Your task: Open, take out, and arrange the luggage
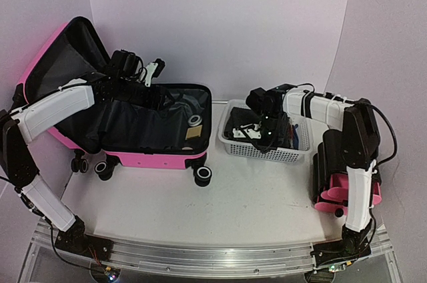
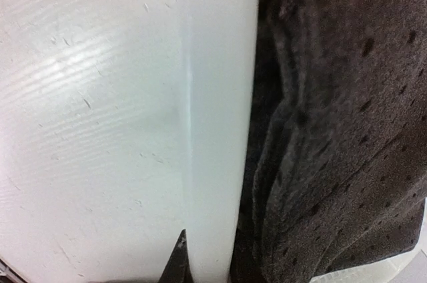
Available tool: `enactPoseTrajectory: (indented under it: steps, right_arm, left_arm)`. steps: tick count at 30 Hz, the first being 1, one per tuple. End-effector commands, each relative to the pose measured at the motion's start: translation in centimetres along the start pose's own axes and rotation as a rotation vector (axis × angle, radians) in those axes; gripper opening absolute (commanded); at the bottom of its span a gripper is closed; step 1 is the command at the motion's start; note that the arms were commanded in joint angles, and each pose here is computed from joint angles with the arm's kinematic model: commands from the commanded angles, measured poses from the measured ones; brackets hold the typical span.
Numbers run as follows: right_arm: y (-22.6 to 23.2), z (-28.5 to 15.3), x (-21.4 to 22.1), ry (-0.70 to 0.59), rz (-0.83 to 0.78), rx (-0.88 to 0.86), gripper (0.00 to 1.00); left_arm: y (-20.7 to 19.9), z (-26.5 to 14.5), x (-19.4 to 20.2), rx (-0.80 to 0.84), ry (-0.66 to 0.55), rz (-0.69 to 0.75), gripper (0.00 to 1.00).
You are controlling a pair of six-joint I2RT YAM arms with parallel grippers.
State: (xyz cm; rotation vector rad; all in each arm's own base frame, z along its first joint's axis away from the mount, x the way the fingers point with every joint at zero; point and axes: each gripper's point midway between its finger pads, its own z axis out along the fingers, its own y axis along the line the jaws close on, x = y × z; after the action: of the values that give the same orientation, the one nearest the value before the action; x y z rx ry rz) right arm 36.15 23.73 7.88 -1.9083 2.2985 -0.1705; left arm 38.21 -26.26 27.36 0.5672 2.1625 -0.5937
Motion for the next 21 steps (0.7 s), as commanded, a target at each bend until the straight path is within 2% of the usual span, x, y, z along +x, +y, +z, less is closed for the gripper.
enactPoseTrajectory:
  steps: [1,4,11,19,21]
  right_arm:
    - [-3.7,-0.7,1.9,-0.008,0.012,0.04,0.0]
    - [-6.1,-1.1,3.6,-0.03,0.061,0.047,0.0]
    - [-11.2,-1.2,7.5,-0.079,0.008,0.061,0.0]
    - [-14.4,0.1,11.3,-0.117,-0.061,0.054,0.0]
    - [-14.6,0.3,11.7,-0.111,-0.099,0.056,0.04]
  left_arm:
    - [-0.8,-1.8,-2.8,0.021,-0.09,0.034,0.71]
    - [-0.8,-2.0,-2.9,0.02,-0.095,0.035,0.7]
    - [-1.1,-2.3,-3.2,0.028,-0.104,0.032,0.71]
    - [-1.3,-2.8,-3.1,0.037,-0.106,0.023,0.71]
    - [-1.4,-3.0,-3.1,0.041,-0.109,0.02,0.71]
